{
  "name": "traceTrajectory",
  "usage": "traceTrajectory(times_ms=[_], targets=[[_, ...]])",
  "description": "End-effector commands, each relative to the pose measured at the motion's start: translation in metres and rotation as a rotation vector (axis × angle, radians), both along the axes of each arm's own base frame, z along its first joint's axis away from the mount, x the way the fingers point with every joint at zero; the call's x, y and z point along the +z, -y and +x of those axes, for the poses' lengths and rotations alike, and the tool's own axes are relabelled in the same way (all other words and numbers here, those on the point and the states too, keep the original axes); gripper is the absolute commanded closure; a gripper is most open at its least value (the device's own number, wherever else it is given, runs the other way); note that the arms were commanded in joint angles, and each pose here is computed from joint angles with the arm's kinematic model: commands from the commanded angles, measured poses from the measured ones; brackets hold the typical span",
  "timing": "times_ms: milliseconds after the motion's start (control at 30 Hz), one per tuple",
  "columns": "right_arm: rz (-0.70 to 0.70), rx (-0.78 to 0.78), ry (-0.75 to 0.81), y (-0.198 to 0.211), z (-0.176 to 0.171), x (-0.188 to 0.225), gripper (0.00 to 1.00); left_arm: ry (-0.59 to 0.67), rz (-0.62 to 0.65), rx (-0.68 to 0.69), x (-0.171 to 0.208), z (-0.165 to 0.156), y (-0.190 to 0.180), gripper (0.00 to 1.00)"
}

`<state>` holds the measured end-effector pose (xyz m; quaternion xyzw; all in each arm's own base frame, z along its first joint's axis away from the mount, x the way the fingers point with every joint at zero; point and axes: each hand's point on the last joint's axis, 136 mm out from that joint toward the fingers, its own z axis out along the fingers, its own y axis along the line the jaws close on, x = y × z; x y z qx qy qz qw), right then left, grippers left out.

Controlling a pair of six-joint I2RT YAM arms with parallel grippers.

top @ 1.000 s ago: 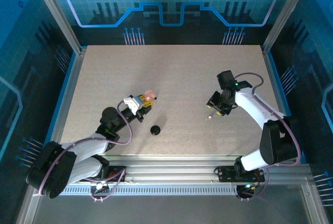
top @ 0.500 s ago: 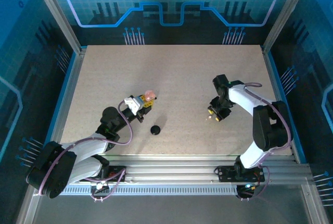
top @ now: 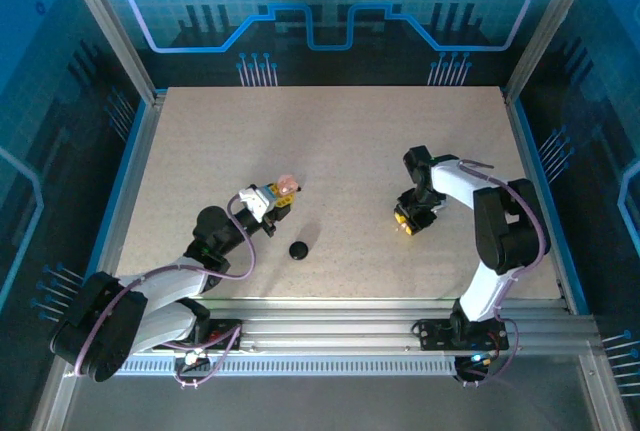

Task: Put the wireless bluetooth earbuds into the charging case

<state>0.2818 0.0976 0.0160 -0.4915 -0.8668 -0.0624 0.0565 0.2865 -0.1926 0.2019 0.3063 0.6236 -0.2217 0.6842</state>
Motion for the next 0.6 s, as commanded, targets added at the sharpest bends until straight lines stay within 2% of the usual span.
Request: traceTrajectory(times_ms=[0,400,567], targets=[[0.012,-0.019,-0.029,-0.006,-0.001,-0.003,0.69,0.032,0.012,0.014,0.004,0.000,-0.003,0.86],[-0.036,0.010,-0.037,0.003,0.000,-0.008,0.76,0.029,0.020,0.015,0.004,0.001,-0.002,0.86],[-0.042,0.025,-0.030,0.006,0.001,-0.007,0.74,0.032,0.019,0.013,0.006,0.001,-0.002,0.86]])
